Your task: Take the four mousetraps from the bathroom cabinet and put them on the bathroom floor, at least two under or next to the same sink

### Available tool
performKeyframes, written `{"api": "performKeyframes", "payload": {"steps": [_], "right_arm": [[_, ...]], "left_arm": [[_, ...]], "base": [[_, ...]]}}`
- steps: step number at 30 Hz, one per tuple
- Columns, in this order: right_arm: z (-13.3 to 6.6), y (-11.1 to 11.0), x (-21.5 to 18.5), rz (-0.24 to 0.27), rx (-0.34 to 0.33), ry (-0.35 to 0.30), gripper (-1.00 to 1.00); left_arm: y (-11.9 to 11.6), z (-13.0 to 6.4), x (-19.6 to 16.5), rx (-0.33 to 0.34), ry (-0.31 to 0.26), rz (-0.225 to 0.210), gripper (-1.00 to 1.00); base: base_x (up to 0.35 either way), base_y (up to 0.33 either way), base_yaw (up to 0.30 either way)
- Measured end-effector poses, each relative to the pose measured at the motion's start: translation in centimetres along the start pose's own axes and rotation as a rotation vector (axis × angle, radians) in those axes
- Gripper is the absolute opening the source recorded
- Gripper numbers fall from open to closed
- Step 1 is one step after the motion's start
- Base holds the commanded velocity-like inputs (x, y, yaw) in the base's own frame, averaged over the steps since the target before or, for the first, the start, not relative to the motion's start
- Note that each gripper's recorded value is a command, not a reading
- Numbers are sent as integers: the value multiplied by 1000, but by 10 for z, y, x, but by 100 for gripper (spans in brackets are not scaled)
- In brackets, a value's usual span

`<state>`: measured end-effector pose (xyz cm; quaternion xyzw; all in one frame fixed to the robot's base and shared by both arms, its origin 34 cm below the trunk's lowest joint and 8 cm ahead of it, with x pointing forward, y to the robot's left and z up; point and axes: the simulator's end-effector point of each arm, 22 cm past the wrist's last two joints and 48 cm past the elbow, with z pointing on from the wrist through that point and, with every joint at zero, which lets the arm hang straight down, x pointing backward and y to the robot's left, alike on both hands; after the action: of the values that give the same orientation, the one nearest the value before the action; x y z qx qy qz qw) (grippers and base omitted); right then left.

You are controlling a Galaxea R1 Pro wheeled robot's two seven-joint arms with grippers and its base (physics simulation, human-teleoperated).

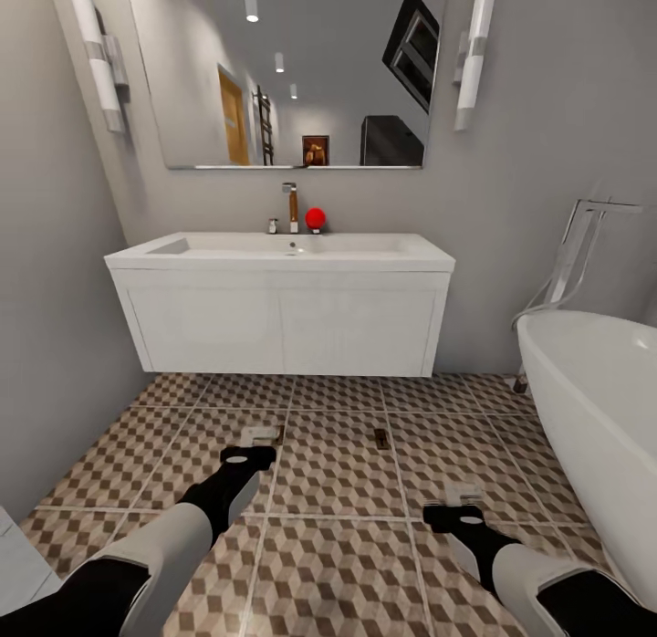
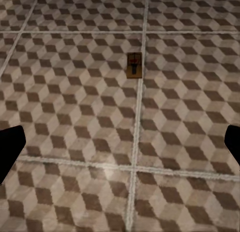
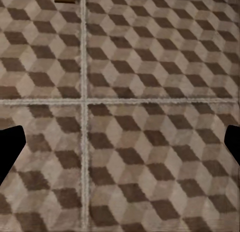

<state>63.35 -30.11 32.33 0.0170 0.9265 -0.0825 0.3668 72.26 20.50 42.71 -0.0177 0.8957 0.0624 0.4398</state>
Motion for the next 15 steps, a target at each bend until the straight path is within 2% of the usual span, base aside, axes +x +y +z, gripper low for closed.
{"api": "performKeyframes", "payload": {"steps": [15], "right_arm": [[-2, -2, 35, -7, 1, 48, 100]], "left_arm": [[4, 1, 39, -7, 87, -25, 100]], "base": [[0, 0, 0]]}}
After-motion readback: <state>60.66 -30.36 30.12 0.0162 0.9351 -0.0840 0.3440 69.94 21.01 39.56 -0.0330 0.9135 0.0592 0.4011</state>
